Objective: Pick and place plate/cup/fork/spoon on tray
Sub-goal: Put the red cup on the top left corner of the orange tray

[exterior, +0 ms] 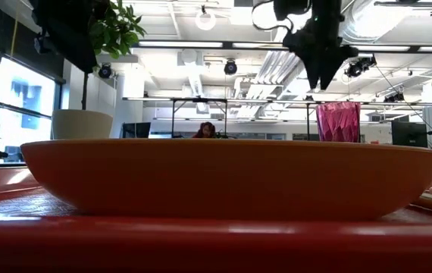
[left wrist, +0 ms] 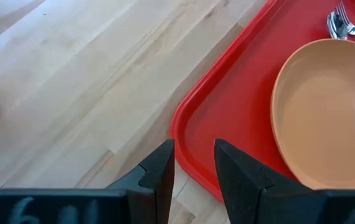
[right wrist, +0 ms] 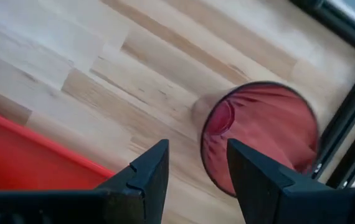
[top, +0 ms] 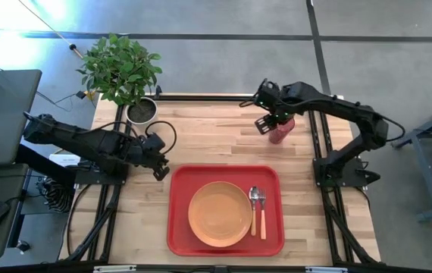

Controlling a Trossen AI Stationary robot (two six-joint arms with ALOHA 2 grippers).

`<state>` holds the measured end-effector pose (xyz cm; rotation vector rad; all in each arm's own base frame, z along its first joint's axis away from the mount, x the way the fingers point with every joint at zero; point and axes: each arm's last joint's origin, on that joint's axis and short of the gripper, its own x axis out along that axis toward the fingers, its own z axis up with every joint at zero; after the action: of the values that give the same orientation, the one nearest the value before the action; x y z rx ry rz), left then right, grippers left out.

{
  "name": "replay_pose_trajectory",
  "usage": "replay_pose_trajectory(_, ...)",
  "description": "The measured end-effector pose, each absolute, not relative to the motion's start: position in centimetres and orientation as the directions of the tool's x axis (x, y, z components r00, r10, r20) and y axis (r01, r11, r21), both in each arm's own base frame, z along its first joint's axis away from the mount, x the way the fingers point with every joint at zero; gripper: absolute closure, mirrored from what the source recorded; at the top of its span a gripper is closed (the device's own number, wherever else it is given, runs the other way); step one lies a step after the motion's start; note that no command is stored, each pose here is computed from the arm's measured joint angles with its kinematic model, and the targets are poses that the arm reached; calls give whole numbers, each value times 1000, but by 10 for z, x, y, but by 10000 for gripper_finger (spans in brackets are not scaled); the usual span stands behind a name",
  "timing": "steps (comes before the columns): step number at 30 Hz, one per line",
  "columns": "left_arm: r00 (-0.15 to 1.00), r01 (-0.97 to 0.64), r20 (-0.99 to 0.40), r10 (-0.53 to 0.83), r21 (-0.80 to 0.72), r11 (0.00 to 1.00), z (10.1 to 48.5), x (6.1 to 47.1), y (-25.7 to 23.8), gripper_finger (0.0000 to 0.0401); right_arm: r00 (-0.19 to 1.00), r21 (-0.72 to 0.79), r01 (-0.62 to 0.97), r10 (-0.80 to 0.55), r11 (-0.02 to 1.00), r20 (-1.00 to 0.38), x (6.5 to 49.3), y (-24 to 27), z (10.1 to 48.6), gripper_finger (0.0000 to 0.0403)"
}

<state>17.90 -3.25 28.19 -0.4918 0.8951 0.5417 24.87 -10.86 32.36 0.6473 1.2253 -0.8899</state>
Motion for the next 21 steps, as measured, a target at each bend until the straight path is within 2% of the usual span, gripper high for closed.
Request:
replay_pose_trajectory(15, 511, -621, -828, 231, -170, 765, 282, 179, -33, 298, -87, -145, 850, -137, 507, -987, 271, -120, 283, 251)
replay_pose_trajectory(21, 511, -621, -828, 231, -170, 765, 282, 179, -33, 298, -98, -151, 853, -132, 499, -986, 272, -122, 280, 306)
